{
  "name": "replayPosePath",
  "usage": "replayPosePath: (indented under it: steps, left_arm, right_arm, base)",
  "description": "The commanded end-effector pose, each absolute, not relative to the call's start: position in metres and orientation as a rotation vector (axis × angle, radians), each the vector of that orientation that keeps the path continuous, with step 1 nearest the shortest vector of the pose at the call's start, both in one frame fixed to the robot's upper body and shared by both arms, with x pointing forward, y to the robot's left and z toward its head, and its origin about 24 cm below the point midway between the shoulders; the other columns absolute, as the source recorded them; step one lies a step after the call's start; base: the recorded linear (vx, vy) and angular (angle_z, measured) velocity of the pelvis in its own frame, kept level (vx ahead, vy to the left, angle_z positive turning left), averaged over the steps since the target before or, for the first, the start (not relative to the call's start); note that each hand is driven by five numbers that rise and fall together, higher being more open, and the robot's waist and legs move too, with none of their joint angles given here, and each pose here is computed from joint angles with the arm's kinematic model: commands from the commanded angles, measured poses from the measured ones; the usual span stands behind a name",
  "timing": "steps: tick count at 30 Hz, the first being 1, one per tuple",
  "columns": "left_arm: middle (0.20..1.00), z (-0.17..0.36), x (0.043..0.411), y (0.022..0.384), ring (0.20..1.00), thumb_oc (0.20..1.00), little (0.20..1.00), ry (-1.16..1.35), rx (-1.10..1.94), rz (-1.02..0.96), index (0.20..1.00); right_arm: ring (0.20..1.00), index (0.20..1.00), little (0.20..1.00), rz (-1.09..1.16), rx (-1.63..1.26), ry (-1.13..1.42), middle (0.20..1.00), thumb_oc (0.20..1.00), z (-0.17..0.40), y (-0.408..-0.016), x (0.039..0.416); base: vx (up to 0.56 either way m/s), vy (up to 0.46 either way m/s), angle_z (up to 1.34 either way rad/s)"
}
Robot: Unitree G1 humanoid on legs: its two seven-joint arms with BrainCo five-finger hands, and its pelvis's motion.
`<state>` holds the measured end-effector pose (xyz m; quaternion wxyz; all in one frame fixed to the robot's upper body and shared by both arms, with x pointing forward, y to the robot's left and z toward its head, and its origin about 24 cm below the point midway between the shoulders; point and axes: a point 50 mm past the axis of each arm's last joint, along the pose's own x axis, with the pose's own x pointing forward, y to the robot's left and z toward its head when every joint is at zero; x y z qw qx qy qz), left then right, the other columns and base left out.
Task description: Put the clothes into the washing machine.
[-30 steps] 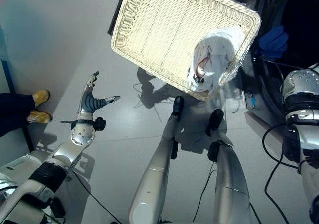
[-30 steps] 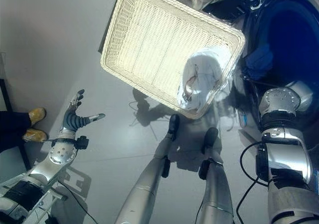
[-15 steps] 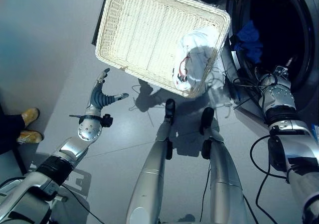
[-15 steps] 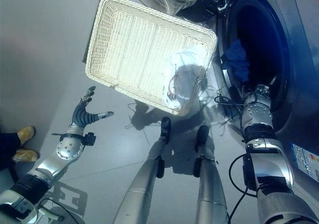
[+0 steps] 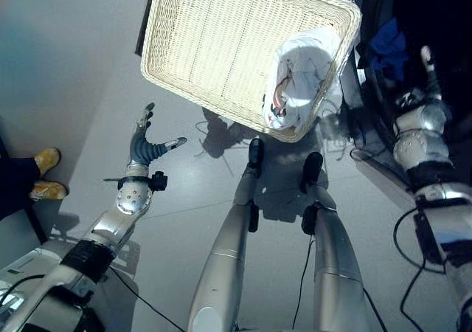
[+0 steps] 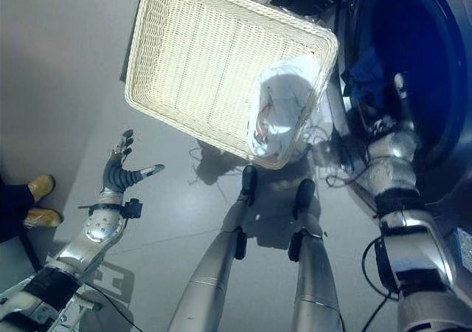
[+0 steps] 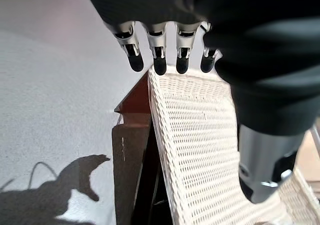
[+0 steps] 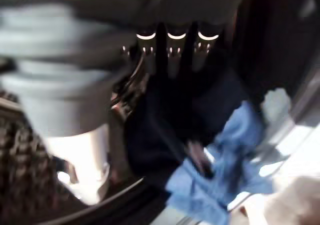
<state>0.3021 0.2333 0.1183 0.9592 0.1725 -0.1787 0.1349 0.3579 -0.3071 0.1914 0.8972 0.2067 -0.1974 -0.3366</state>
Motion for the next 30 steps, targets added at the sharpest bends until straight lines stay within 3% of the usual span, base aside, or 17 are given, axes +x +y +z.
replayPosePath:
  steps: [1, 7, 15, 19, 30]
  left_arm:
    - [1.000, 0.122, 0.289, 0.226, 1.000, 1.000, 1.000, -0.508, 0.260, 0.357, 1.000]
    - [1.000, 0.123, 0.283, 0.216, 1.000, 1.000, 1.000, -0.578, 0.188, 0.432, 1.000]
    - [1.000, 0.081, 0.271, 0.221, 1.000, 1.000, 1.000, -0.381, 0.001, 0.544, 1.000]
    - [1.000, 0.065, 0.267, 0.227, 1.000, 1.000, 1.000, -0.313, -0.057, 0.582, 1.000]
    - [1.000, 0.015, 0.260, 0.240, 1.000, 1.000, 1.000, -0.048, -0.211, 0.647, 1.000]
  right_arm:
    - [1.000, 1.000, 1.000, -0.701, 0.329, -0.476, 1.000, 1.000, 0.177, -0.308, 0.341]
    - [1.000, 1.000, 1.000, -0.701, 0.180, -0.556, 1.000, 1.000, 0.146, -0.267, 0.318]
    - [1.000, 1.000, 1.000, -0.662, 0.089, -0.794, 1.000, 1.000, 0.159, -0.223, 0.282]
    - [1.000, 1.000, 1.000, -0.614, 0.041, -0.806, 1.000, 1.000, 0.159, -0.214, 0.277]
    - [1.000, 1.000, 1.000, -0.450, -0.458, -0.872, 1.000, 1.000, 0.167, -0.185, 0.288]
  base:
    - [-0.06, 0.097, -0.03]
    - [-0.04, 0.087, -0.05]
    - [-0.04, 0.077, -0.07]
    - [-0.02, 0.059, -0.04]
    - [-0.01, 0.011, 0.01]
